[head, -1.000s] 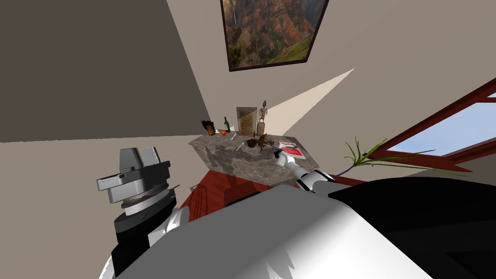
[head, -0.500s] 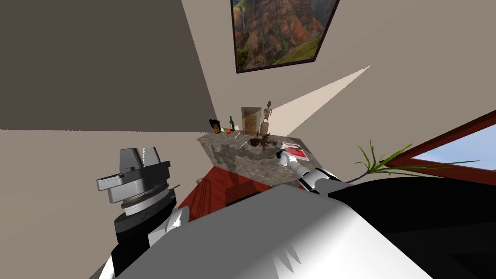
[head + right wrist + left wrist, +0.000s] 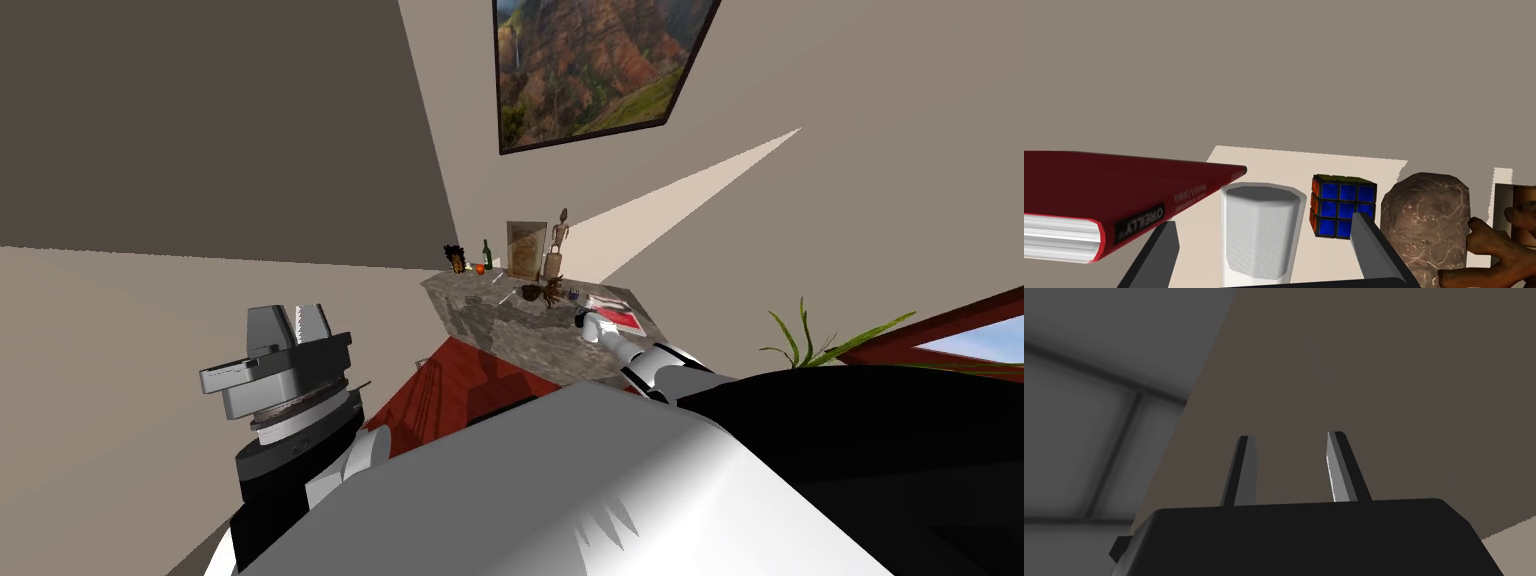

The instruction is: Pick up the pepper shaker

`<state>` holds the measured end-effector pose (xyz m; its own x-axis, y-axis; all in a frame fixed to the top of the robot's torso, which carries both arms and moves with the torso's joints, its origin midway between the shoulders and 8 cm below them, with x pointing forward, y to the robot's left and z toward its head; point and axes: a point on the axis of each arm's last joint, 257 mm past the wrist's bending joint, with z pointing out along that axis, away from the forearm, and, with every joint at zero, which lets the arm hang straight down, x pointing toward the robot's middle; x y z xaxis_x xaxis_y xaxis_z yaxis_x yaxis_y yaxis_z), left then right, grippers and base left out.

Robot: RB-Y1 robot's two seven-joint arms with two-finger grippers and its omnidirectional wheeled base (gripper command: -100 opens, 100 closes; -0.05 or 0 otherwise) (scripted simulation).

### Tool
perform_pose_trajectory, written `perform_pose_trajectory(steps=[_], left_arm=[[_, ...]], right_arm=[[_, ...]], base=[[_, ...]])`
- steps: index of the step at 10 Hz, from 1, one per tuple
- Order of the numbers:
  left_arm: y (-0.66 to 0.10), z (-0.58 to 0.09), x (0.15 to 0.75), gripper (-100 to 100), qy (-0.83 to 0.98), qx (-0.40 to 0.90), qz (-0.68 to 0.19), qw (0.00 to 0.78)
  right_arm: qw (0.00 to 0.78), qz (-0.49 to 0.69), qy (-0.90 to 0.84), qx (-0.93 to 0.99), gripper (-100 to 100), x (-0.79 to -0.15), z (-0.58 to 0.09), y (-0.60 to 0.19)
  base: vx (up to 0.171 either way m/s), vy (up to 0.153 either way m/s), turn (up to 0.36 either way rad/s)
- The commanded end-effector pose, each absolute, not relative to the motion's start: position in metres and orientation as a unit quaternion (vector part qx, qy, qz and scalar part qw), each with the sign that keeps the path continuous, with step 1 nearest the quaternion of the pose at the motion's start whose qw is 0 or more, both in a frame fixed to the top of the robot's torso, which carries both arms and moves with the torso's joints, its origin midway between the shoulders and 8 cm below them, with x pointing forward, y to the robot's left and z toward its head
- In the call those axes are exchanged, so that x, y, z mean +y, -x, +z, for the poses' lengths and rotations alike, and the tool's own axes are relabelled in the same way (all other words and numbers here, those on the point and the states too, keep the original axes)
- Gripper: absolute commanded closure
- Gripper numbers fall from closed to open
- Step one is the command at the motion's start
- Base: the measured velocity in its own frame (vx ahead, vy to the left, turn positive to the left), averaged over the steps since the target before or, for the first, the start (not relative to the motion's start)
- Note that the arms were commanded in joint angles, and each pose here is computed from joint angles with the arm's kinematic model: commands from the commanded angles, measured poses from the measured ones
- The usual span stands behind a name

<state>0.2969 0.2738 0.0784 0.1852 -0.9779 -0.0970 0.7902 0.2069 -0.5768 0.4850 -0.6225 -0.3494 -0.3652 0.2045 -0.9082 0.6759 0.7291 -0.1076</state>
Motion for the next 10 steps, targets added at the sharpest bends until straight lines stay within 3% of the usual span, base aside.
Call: perform_pose_trajectory(steps=[1, 2, 5, 6, 10], left_arm=[[-0.297, 0.078, 0.274, 0, 0.204, 0.229, -0.596, 0.742], [-0.297, 0.079, 0.274, 0, 0.204, 0.229, -0.596, 0.742], [-0.297, 0.078, 0.274, 0, 0.204, 0.229, -0.596, 0.742], [-0.297, 0.078, 0.274, 0, 0.204, 0.229, -0.596, 0.742], [-0.297, 0.078, 0.274, 0, 0.204, 0.229, -0.596, 0.742]], right_arm=[[0.480, -0.278, -0.286, 0.782, -100, -0.656, -0.342, -0.466], [0.479, -0.277, -0.296, 0.779, -100, -0.660, -0.343, -0.462], [0.486, -0.263, -0.317, 0.770, -100, -0.660, -0.343, -0.462], [0.477, -0.306, -0.322, 0.759, -100, -0.695, -0.331, -0.440], [0.484, -0.328, -0.369, 0.722, -100, -0.735, -0.315, -0.411]], base=[[-0.078, -0.021, 0.334], [-0.103, -0.021, 0.391], [-0.026, 0.001, 0.010], [-0.087, -0.004, 0.290], [-0.101, -0.008, 0.315]])
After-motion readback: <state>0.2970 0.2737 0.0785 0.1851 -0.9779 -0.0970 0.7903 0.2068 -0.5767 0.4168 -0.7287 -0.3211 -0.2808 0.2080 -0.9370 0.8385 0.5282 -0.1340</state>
